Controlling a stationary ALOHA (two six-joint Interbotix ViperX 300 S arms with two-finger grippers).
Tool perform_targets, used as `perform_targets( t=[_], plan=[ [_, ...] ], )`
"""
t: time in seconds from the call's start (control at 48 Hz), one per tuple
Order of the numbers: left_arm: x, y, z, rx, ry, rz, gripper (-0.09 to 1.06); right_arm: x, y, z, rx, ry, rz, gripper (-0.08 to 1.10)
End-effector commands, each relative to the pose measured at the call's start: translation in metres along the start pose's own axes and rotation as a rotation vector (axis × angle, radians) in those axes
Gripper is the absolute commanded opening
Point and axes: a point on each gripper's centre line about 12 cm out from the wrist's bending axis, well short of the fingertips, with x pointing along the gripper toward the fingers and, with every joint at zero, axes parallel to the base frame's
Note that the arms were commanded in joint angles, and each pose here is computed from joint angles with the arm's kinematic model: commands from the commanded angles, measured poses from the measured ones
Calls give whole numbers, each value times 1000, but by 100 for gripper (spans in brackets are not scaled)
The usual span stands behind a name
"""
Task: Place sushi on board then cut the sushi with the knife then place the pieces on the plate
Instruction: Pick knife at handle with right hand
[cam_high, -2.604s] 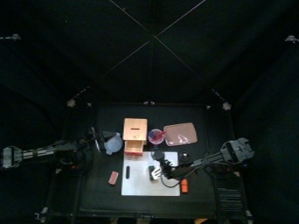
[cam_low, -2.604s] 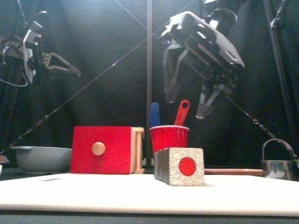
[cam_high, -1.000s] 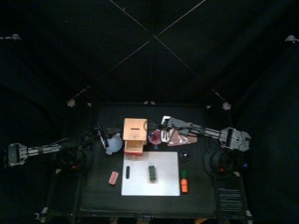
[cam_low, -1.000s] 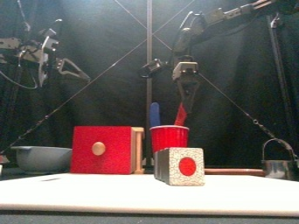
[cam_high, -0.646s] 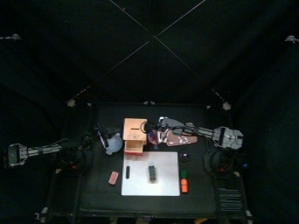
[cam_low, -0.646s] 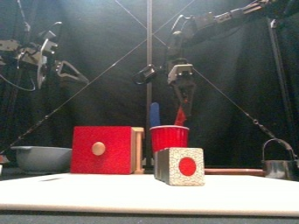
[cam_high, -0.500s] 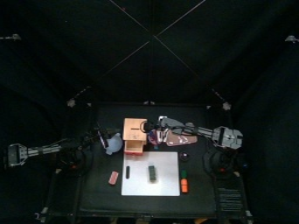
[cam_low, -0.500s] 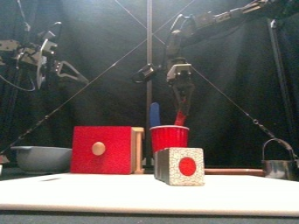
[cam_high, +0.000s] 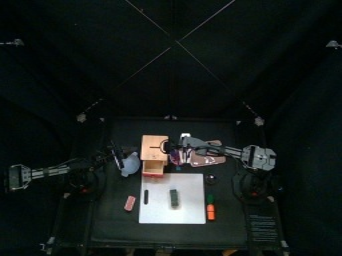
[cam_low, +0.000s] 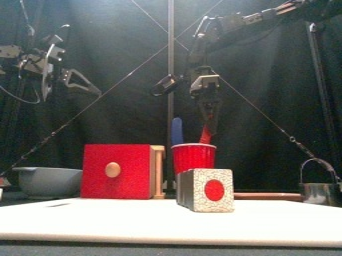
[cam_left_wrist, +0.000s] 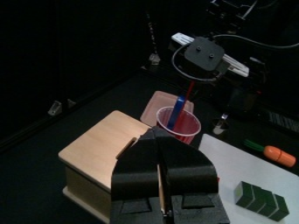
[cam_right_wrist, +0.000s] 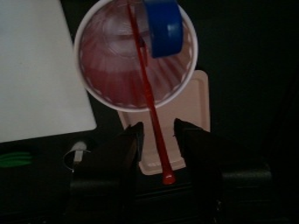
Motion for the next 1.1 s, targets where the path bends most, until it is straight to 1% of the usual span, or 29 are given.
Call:
perform_targets(
  t=[0.021,0.167,0.438,0.667,0.896,0.979,1.042,1.104],
  plan=[
    [2,-1,6,-3,-20,-2,4,-23,-1,3,0,-59,-18,73],
    [2,-1,6,-3,-20,-1,4,-22,0,3,0,-50,-11,72],
    [2,-1,6,-3,-20,-1,4,-16,-2,-1,7,-26,-11,60],
    [2,-1,6,-3,-18,-1,4,-10,-2,-4,6,-2,-15,59],
    [2,-1,6,-3,-18,-1,4,-11,-2,-3,9,-7,-17,58],
    [2,-1,6,-3,-19,1,4,-13,-2,-2,7,-13,-18,54],
    [2,-1,6,-3,-19,1,4,-15,-1,-1,7,-18,-16,48],
    [2,-1,6,-3,-19,1,4,-15,-2,-1,7,-19,-20,45]
  ],
)
